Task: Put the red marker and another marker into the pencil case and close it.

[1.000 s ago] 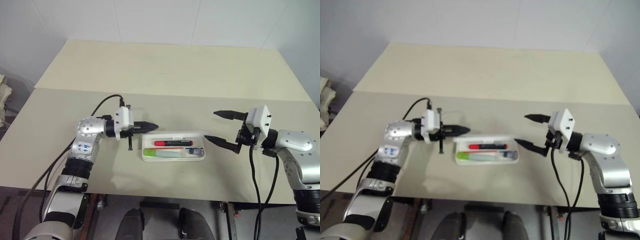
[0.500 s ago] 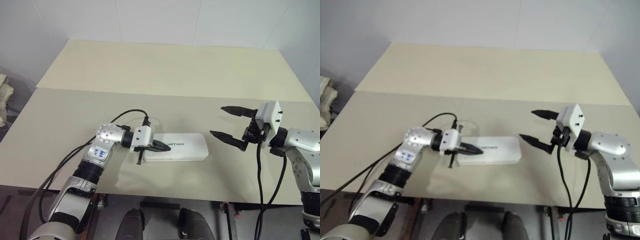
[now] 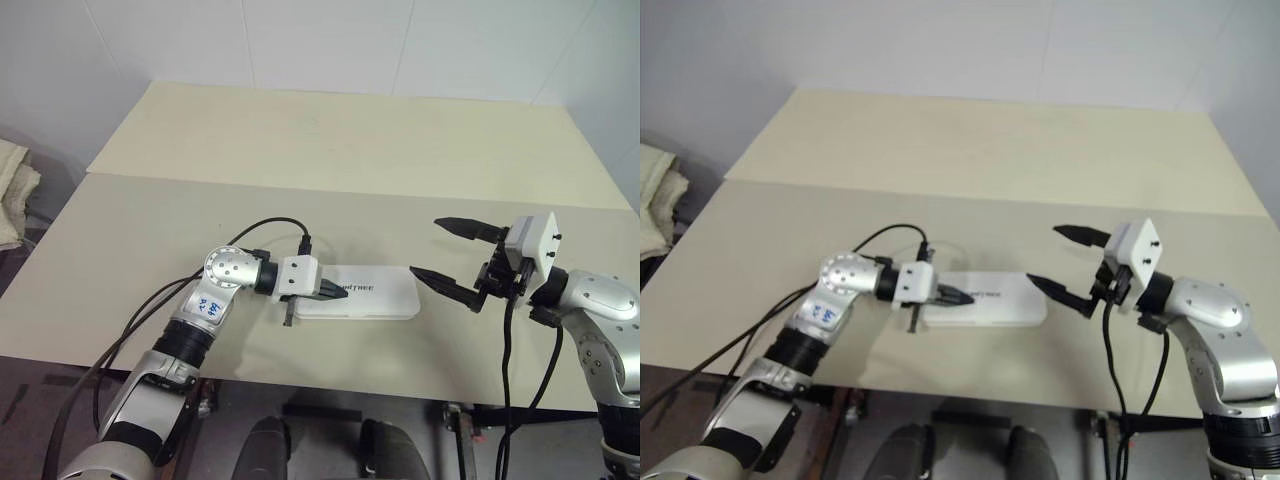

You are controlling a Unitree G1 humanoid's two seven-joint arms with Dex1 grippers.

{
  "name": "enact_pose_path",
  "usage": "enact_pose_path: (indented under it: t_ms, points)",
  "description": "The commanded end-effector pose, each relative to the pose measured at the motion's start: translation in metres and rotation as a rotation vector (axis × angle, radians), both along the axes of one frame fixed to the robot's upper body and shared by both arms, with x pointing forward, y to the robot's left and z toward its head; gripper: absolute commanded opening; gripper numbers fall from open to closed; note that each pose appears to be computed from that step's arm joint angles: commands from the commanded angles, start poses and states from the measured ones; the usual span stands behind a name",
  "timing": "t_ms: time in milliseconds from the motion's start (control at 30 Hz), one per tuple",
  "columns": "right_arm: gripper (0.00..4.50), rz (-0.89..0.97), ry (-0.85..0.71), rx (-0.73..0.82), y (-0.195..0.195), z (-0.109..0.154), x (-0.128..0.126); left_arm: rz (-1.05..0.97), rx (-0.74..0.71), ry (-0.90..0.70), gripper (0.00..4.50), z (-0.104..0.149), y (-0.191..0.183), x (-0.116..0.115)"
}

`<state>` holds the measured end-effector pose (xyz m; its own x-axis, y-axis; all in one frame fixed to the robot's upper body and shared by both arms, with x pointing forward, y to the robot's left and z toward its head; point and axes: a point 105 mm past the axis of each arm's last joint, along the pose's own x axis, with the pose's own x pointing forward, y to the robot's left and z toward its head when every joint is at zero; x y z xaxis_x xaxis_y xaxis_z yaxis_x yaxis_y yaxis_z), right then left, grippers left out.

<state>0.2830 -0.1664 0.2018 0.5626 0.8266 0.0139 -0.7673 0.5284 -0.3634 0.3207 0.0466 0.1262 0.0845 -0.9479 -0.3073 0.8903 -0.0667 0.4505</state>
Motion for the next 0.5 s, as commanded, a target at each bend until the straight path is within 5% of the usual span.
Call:
enact_pose_path:
  t_ms: [33, 300, 500]
  points:
    - [4.5, 0.017, -0.021, 0.016, 0.005, 0.002, -0.002, 0.013, -0.148, 0.053, 0.02, 0.022, 0.001, -0.005]
    - [4.5, -0.003, 0.027, 0.022, -0.001, -0.017, 0.008, 0.085, -0.289, 0.107, 0.02, 0.051, 0.053, -0.017]
    - [4.5, -0.025, -0.014, -0.021, -0.014, -0.022, 0.006, 0.169, -0.266, 0.127, 1.6, 0.047, 0.081, -0.029]
